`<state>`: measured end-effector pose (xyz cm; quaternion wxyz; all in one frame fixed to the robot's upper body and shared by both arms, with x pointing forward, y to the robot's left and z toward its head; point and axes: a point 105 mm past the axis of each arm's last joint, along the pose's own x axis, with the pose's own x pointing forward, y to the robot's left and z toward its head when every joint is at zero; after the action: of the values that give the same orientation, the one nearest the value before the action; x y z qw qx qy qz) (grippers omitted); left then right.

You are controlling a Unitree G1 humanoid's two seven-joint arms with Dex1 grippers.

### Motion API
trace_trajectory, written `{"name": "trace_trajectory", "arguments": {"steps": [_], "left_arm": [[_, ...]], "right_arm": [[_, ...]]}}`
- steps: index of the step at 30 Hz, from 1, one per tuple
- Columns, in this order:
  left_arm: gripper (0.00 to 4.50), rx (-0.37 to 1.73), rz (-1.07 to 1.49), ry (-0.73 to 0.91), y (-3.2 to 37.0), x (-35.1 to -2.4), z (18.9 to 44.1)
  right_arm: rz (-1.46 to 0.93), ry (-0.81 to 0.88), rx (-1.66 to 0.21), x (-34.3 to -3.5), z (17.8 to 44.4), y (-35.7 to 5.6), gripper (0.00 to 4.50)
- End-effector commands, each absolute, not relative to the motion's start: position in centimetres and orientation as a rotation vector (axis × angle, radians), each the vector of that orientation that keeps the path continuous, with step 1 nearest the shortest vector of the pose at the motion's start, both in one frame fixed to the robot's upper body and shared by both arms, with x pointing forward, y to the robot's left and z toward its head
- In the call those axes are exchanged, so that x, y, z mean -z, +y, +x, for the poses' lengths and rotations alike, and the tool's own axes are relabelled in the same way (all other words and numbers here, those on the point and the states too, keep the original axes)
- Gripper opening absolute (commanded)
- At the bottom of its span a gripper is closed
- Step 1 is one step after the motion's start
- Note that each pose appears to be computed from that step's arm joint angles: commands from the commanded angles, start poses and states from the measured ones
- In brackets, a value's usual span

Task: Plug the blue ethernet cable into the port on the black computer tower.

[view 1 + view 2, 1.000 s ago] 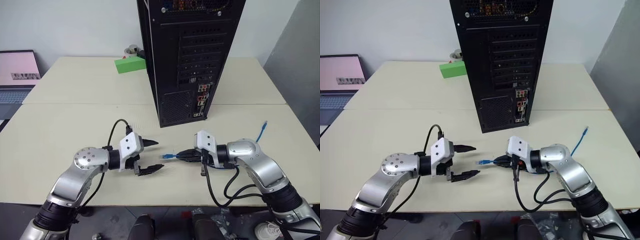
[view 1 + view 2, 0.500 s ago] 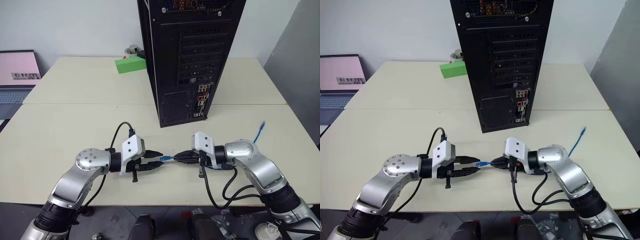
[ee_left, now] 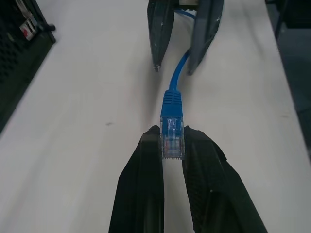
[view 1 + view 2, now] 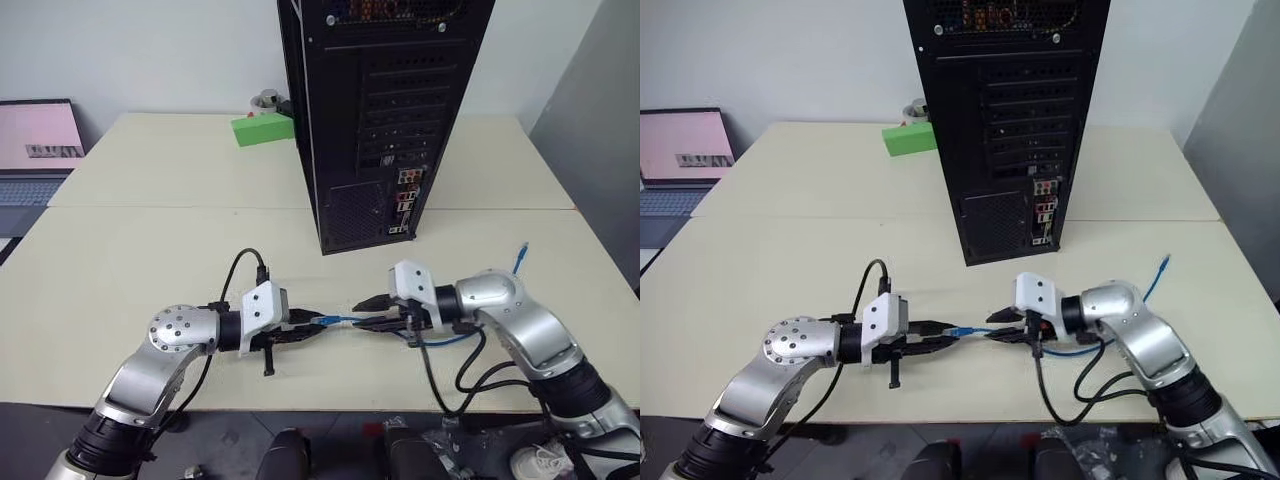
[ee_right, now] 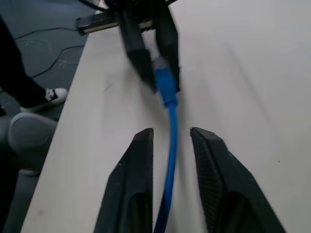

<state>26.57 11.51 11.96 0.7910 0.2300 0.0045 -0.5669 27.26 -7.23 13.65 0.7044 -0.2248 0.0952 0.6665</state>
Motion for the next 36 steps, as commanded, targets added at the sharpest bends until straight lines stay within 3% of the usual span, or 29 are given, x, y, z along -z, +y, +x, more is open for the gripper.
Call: {"name": "trace_trajectory", "arguments": {"steps": [1,5,9,10,13,19,29,32,36], "left_arm": [[0.28,1.166,0.665,-0.165,11.7,-13.1,27.1],[0.28,1.122,0.815,-0.329,11.7,-13.2,27.2],[0.28,1.107,1.08,-0.598,11.6,-13.5,26.2],[0.28,1.086,1.119,-0.669,11.6,-13.9,26.0],[0.28,1.001,1.152,-0.809,11.8,-15.4,26.1],[0.28,0.955,1.205,-0.9,11.7,-16.0,26.1],[0.28,0.915,1.231,-0.922,11.6,-16.2,26.2],[0.28,0.906,1.229,-0.926,11.6,-16.3,26.3],[0.28,0.91,1.23,-0.942,11.3,-16.4,26.0]], "right_arm": [[-0.388,0.24,-1.492,-15.6,27.2,-9.0,2.19],[-0.217,0.243,-1.458,-16.7,27.2,-9.0,2.99],[-0.019,0.215,-1.393,-17.4,27.4,-7.4,3.97],[0.014,0.219,-1.393,-17.4,27.2,-6.9,4.02],[0.058,0.232,-1.373,-16.7,26.9,-5.6,4.02],[0.118,0.275,-1.395,-16.1,26.1,-4.2,4.02],[0.193,0.275,-1.418,-16.9,26.0,-2.9,4.02],[0.203,0.271,-1.412,-17.0,26.1,-2.8,3.65],[0.207,0.267,-1.412,-17.1,26.2,-2.7,3.65]]}}
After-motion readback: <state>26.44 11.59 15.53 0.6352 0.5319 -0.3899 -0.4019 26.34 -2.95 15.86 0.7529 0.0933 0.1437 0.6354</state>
